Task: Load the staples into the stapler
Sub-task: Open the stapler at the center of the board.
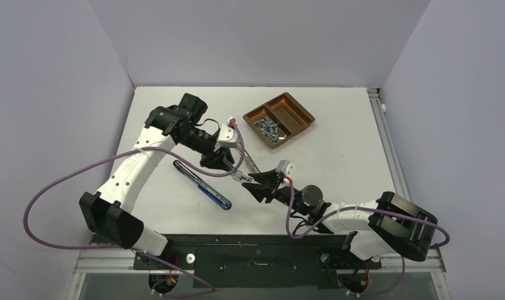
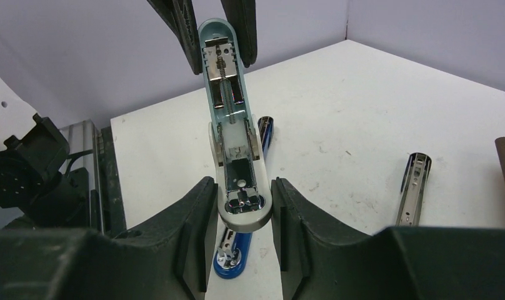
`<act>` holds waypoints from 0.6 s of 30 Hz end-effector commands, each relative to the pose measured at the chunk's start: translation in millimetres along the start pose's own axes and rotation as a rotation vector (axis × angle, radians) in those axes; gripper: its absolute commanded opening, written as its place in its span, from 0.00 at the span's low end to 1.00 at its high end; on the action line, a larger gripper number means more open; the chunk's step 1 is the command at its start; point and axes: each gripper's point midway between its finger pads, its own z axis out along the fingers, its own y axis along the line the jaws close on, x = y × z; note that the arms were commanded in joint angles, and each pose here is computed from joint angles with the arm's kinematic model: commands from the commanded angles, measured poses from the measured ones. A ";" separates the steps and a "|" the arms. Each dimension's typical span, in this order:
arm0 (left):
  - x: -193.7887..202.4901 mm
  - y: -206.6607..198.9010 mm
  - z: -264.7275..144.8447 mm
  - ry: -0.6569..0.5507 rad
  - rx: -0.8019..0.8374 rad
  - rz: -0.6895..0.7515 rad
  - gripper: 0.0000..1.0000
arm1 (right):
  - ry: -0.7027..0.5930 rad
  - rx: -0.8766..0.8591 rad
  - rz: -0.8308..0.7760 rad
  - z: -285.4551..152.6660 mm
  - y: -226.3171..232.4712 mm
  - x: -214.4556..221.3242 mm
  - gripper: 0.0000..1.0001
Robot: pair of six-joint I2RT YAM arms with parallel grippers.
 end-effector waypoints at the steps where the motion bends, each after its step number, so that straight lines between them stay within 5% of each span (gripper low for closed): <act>1: -3.1 8.8 -24.4 -0.029 -0.101 0.010 0.00 | 0.000 0.126 0.025 -12.7 -19.8 5.4 0.09; 6: 8.7 11.8 -20.7 -0.018 -0.121 -0.016 0.05 | -0.014 0.126 0.030 -10.4 -17.9 0.6 0.09; 10: 16.6 16.7 -17.9 -0.013 -0.154 -0.030 0.34 | -0.011 0.130 0.032 -9.6 -17.2 2.2 0.09; 11: 17.9 18.9 -17.8 -0.015 -0.166 -0.035 0.52 | -0.008 0.134 0.032 -9.6 -17.4 3.3 0.09; 14: 18.6 25.6 -21.4 -0.024 -0.203 -0.036 0.60 | 0.021 0.159 0.027 -10.5 -20.5 11.6 0.09; 15: 17.5 28.7 -23.5 -0.028 -0.218 -0.037 0.69 | 0.035 0.175 0.026 -10.7 -23.4 15.0 0.09; 16: 16.6 31.1 -25.3 -0.033 -0.229 -0.039 0.95 | 0.053 0.184 0.021 -10.6 -25.1 19.3 0.09; 18: 12.4 37.7 -29.8 -0.051 -0.260 -0.054 0.96 | 0.086 0.216 0.008 -9.6 -31.0 27.2 0.09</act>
